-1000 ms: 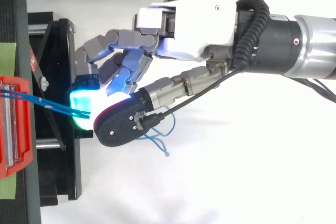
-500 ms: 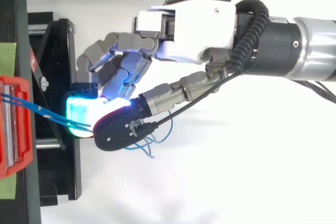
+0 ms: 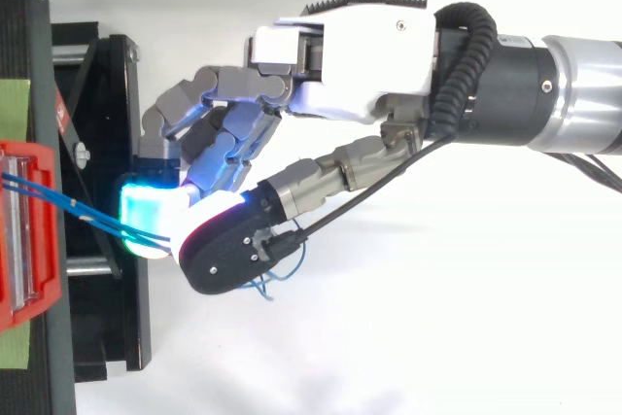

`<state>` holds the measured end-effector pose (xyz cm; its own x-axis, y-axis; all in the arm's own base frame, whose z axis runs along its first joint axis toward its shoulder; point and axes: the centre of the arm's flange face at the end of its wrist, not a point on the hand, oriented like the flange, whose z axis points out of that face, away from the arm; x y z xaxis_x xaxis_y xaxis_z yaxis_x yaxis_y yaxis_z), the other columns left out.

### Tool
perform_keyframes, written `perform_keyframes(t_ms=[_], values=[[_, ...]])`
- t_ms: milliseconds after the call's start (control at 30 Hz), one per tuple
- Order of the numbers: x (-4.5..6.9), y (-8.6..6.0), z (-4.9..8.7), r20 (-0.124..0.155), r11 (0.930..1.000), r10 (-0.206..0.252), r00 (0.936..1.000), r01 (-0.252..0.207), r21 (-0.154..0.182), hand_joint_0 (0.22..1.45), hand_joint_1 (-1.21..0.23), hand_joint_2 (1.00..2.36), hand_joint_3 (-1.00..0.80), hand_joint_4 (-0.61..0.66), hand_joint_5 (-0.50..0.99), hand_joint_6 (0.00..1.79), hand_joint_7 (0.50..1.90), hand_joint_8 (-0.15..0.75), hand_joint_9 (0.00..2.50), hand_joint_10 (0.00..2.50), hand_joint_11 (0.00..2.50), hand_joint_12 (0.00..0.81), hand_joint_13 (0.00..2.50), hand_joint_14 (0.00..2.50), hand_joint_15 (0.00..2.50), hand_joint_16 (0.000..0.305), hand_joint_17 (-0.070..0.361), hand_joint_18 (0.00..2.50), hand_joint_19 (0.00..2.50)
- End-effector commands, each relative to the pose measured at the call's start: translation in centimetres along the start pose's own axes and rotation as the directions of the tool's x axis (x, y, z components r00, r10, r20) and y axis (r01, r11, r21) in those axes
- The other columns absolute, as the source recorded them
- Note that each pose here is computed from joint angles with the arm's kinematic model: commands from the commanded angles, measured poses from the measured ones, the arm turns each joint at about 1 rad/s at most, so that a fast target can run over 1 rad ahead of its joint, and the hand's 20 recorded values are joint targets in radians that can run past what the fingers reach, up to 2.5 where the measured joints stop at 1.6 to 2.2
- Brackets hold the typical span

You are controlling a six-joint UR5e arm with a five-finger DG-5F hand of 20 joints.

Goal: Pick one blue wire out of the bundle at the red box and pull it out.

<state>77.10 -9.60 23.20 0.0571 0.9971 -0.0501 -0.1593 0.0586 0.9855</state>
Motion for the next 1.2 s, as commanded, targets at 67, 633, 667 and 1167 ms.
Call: perform_keyframes(t_ms=[67,633,667,1167], values=[[0.1,0.0,0.0,-0.002,1.0,0.002,1.0,-0.002,0.001,0.5,-0.57,1.0,-0.5,0.27,-0.15,0.71,1.02,0.299,0.91,0.02,1.09,0.387,0.98,0.03,1.0,0.066,0.149,0.43,0.47],[1.1,-0.2,-0.2,-0.046,0.9797,0.199,0.9788,-0.198,0.027,0.57,-0.85,1.0,-0.5,0.22,-0.19,0.87,0.96,0.278,0.89,0.02,1.1,0.364,0.95,0.03,0.98,0.061,0.138,0.42,0.44],[1.1,-0.2,-0.2,-0.046,0.9788,0.204,0.9779,-0.203,0.028,0.57,-0.85,1.0,-0.5,0.21,-0.19,0.87,0.96,0.275,0.89,0.02,1.1,0.364,0.95,0.03,0.98,0.061,0.138,0.42,0.44],[1.6,-0.2,-0.2,-0.05,0.9534,0.301,0.9523,-0.3,0.035,0.6,-0.84,1.02,-0.29,0.15,-0.19,0.89,1.0,0.27,0.89,0.02,1.11,0.361,0.94,0.03,0.98,0.06,0.134,0.43,0.44]])
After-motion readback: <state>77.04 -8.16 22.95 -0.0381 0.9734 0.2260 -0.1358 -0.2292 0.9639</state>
